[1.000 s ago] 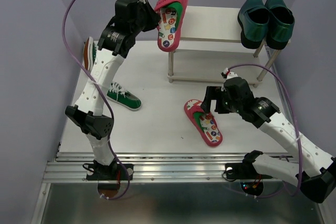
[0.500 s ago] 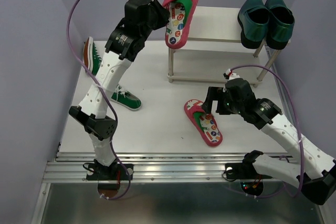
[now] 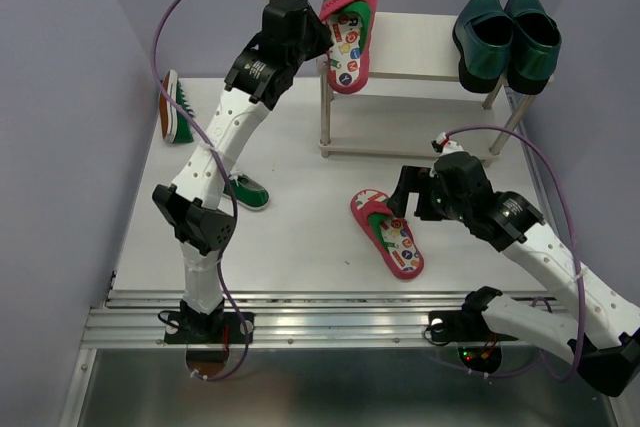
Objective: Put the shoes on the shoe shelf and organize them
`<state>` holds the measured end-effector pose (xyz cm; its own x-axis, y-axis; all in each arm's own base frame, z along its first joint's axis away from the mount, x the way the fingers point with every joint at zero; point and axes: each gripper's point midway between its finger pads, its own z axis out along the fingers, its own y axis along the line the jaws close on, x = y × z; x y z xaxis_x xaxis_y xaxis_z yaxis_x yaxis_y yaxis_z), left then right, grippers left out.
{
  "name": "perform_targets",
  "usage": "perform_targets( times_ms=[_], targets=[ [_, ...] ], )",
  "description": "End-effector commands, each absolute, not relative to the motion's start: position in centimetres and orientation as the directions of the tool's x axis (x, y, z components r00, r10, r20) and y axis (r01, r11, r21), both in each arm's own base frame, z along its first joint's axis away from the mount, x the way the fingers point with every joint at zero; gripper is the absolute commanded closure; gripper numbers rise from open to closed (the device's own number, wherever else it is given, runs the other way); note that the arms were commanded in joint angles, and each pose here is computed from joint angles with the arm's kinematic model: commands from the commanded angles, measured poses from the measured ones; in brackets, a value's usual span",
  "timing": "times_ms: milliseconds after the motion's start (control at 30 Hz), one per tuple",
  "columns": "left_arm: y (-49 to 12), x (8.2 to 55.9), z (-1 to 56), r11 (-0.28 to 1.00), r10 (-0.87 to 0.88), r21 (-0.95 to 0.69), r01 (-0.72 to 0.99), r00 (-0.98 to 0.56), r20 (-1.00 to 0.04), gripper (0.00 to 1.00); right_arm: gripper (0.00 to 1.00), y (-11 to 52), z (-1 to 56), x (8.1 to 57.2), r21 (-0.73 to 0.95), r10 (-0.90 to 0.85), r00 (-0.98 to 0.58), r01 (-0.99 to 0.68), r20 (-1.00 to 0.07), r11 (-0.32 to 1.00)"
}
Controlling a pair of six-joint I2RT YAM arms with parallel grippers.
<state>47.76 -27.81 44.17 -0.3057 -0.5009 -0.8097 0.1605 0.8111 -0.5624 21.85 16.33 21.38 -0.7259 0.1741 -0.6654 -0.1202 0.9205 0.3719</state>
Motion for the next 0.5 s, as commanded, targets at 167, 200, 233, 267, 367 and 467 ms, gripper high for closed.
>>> perform_targets(
  times_ms=[167, 200, 233, 267, 367, 467],
  targets=[
    [-27.7, 46.6, 52.1, 0.699, -0.637, -0.654, 0.29, -0.163, -0.753, 1.0, 0.0, 15.9, 21.5, 21.7, 0.38, 0.198, -0.713, -0.102, -0.672, 0.919],
    [-27.8, 46.7, 52.1, 0.698, -0.638, -0.654, 0.292, -0.163, -0.753, 1.0, 0.0, 15.9, 21.5, 21.6, 0.38, 0.199, -0.713, -0.103, -0.673, 0.919],
    [-27.8, 46.8, 52.0, 0.699, -0.637, -0.654, 0.29, -0.163, -0.753, 1.0, 0.0, 15.8, 21.6, 21.7, 0.38, 0.2, -0.711, -0.102, -0.674, 0.919],
    [-27.9, 47.0, 51.8, 0.701, -0.636, -0.654, 0.287, -0.165, -0.754, 1.0, 0.0, 15.8, 21.7, 21.7, 0.38, 0.2, -0.709, -0.103, -0.677, 0.919],
    [-28.1, 47.3, 51.4, 0.704, -0.63, -0.65, 0.285, -0.171, -0.758, 1.0, 0.0, 15.7, 21.6, 21.6, 0.378, 0.2, -0.708, -0.101, -0.677, 0.92],
    [-28.5, 47.5, 50.9, 0.702, -0.628, -0.651, 0.288, -0.181, -0.757, 1.0, 0.0, 15.7, 21.6, 21.6, 0.377, 0.199, -0.708, -0.102, -0.678, 0.921]
  ],
)
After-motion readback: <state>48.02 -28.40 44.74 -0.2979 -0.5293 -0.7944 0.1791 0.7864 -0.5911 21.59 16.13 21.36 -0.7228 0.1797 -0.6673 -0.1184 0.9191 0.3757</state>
